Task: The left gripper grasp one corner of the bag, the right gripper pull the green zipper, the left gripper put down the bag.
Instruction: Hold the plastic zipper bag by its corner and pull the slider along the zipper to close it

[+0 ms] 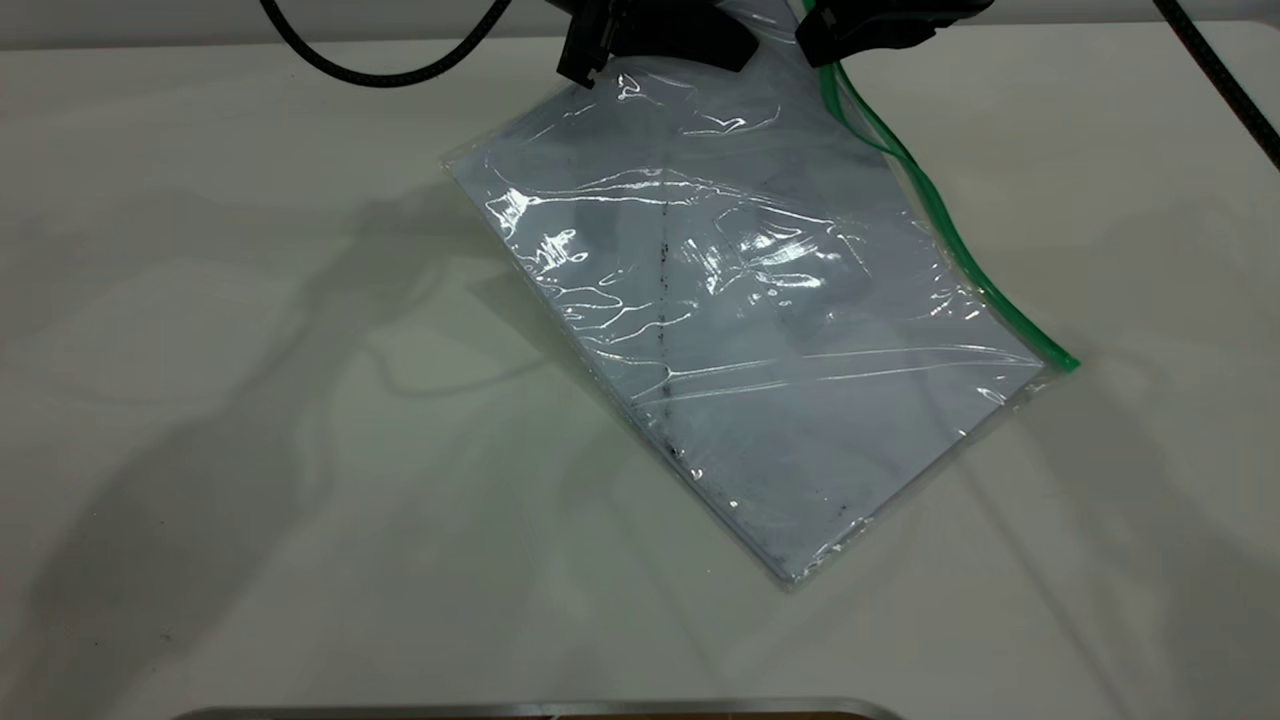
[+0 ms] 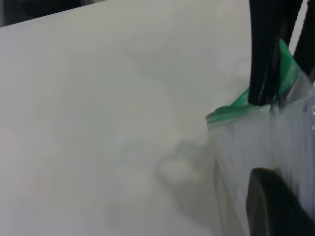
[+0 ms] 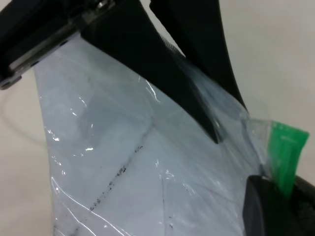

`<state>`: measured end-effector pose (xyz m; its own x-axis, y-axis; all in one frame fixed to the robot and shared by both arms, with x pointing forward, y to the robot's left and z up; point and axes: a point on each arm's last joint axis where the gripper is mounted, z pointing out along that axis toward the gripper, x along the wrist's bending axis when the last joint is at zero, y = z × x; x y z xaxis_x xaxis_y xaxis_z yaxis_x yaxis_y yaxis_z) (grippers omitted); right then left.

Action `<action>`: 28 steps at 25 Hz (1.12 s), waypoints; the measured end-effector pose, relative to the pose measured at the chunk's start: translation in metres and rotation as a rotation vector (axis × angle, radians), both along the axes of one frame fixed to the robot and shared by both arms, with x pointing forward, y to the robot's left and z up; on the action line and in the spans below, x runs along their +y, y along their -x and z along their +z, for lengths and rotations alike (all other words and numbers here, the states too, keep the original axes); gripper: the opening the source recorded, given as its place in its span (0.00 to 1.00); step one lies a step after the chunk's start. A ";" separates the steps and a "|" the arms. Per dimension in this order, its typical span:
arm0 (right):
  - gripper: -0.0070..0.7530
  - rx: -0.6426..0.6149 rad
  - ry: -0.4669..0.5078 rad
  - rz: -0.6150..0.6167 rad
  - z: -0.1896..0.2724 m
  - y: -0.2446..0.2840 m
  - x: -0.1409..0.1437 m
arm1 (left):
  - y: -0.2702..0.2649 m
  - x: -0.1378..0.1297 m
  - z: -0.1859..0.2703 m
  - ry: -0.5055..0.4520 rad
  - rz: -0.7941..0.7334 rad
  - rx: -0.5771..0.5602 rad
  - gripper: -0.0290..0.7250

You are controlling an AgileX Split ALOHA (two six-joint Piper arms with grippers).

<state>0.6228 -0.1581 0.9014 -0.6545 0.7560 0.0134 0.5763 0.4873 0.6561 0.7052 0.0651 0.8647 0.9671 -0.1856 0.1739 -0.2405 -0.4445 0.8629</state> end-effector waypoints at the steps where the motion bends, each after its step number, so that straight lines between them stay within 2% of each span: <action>1: 0.08 0.003 0.001 0.000 -0.001 0.000 0.000 | 0.000 0.000 0.000 0.001 0.000 0.000 0.11; 12: 0.09 0.049 0.037 -0.027 -0.029 -0.002 -0.002 | -0.001 0.003 -0.002 -0.005 0.002 0.002 0.11; 20: 0.10 0.016 0.112 -0.069 -0.038 -0.006 -0.011 | -0.004 0.007 0.001 0.012 0.019 0.006 0.11; 28: 0.10 0.024 0.140 -0.082 -0.048 -0.006 -0.013 | -0.006 0.013 0.002 0.016 0.028 0.008 0.11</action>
